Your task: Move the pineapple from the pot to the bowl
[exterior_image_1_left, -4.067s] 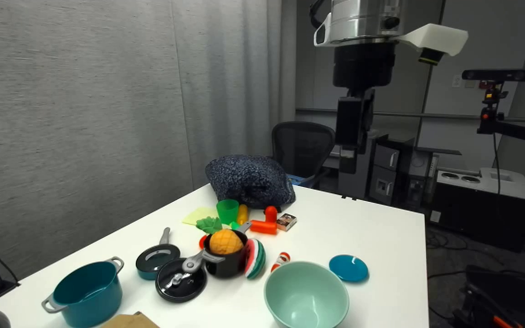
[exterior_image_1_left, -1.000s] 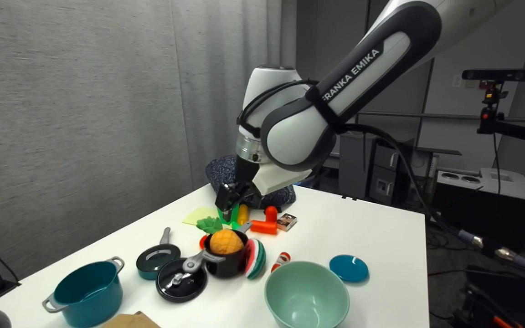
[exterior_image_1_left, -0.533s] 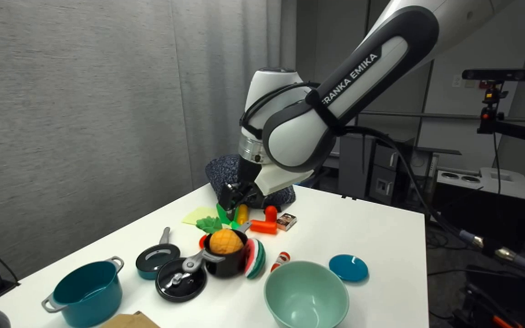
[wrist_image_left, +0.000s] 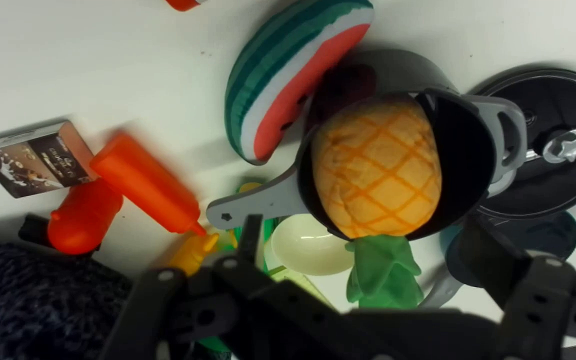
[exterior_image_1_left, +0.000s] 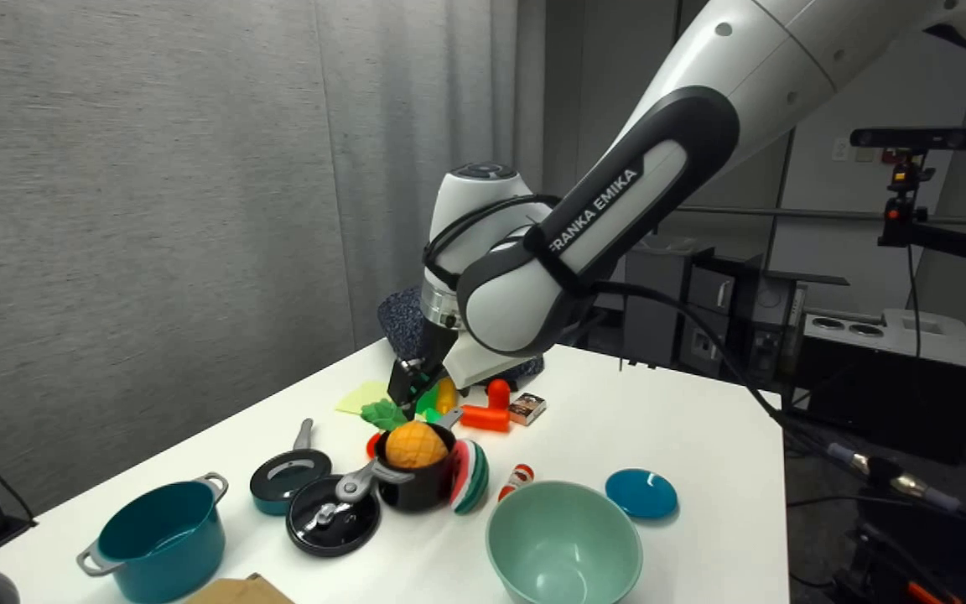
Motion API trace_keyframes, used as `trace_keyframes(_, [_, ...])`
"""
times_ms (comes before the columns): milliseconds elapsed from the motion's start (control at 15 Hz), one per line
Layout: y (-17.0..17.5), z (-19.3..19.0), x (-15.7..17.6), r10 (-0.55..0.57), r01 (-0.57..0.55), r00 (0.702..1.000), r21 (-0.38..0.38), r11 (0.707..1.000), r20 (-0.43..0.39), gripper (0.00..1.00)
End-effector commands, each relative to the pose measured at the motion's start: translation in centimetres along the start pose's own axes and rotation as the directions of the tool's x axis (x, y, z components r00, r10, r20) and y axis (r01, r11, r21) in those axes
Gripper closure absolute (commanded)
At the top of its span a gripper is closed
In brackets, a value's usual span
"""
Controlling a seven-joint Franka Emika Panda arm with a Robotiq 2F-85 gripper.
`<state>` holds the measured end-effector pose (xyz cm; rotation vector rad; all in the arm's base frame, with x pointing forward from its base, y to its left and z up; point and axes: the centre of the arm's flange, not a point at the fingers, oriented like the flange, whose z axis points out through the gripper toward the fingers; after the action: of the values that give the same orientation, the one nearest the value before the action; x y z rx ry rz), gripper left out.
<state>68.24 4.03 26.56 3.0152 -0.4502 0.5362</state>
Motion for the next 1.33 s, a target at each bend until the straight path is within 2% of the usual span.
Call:
trace_keyframes(0, [-0.4,2.2,1.9,0.023,-0.023,1.000,-0.012,1.000,-0.014,0.00])
trace_keyframes(267, [-0.2,3.8,1.8,0.032,-0.033,0.999,0.020,0.999,0.040,0.00])
trace_keyframes(533, [-0.3,4.4,1.9,0.062,-0.066,0.997,0.068,0.996,0.055,0.00])
trace_keyframes(733, [-0.3,4.7,2.0,0.070,-0.074,0.996,0.073,0.995,0.060,0.00])
trace_keyframes(800, [-0.2,5.0,1.8,0.068,-0.072,0.996,0.067,0.995,0.062,0.04])
trace_keyframes(867, [-0.1,5.2,1.6,0.068,-0.072,0.996,0.064,0.995,0.066,0.13])
trace_keyframes(1000, [-0.1,5.8,1.3,0.069,-0.073,0.995,0.058,0.996,0.073,0.12])
trace_keyframes(1067, [-0.9,6.4,1.5,0.068,-0.072,0.995,0.054,0.996,0.076,0.21])
trace_keyframes(1133, [-1.1,6.7,1.5,0.068,-0.072,0.995,0.050,0.996,0.077,0.37])
trace_keyframes(1267, [-1.2,7.0,1.7,0.067,-0.070,0.995,0.045,0.997,0.074,0.45])
